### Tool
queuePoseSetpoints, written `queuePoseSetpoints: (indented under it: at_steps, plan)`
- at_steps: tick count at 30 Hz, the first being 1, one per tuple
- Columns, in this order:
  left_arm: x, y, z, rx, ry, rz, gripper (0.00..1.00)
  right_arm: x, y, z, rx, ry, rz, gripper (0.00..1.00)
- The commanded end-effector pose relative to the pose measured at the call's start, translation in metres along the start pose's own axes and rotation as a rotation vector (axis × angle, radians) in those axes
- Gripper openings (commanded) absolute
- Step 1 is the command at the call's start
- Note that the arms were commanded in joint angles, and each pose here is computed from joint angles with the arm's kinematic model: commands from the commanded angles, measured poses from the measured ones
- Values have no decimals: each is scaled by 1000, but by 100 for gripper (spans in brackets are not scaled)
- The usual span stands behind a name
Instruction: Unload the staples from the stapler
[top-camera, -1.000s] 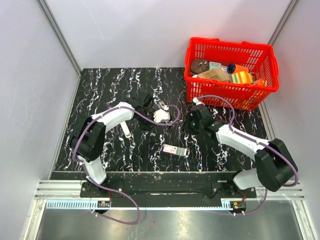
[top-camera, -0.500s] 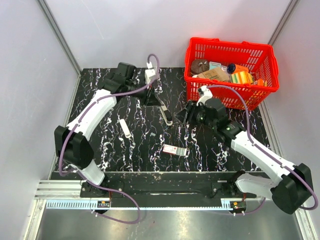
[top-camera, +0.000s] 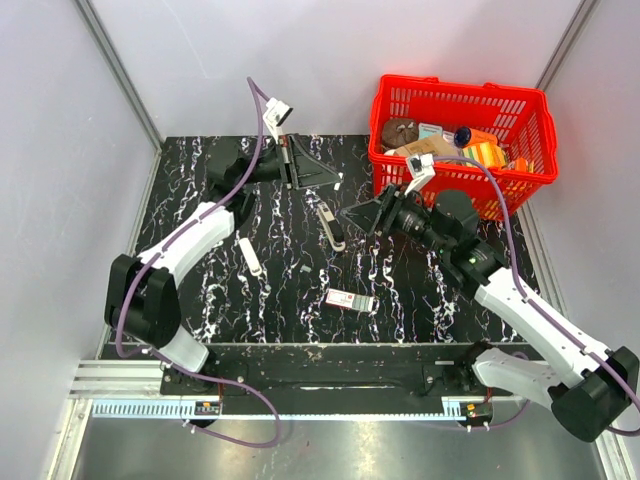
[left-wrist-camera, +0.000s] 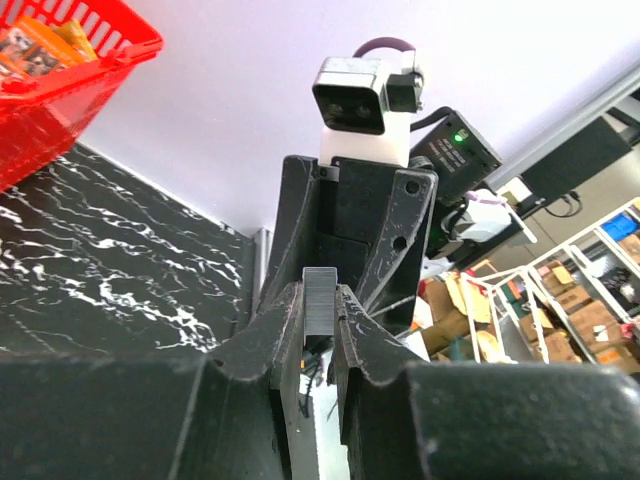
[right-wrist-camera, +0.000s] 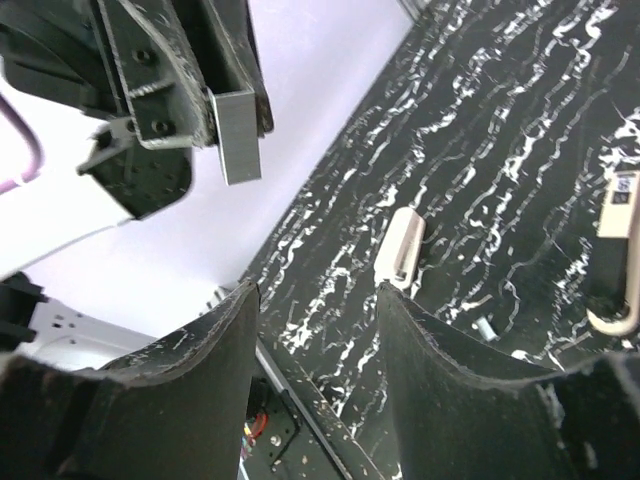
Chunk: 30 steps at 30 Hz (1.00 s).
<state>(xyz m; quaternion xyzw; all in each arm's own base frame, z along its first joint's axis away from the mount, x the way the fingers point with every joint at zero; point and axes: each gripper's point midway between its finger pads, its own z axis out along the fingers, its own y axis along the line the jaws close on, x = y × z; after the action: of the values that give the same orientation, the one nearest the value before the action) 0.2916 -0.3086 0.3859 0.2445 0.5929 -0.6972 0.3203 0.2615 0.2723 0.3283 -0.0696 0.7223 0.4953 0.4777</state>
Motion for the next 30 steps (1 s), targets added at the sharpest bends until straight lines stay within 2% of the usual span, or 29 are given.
queuePoseSetpoints:
  at_steps: [1, 7, 17, 22, 30]
  plan:
    - [-8, -44, -6, 106, -45, 29, 6, -31, 44, -8, -160, -87, 1, 57]
    - [6, -45, -7, 94, -38, 18, 7, -37, 62, -8, -254, -108, 21, 59]
    - [14, -50, -3, 99, -25, 20, 6, -38, 64, 0, -275, -94, 43, 56]
    - [19, -47, -1, 96, -13, 12, 6, -40, 64, 1, -279, -103, 47, 51]
    - [22, -44, -2, 83, -4, 19, 6, -38, 65, 4, -290, -92, 61, 36]
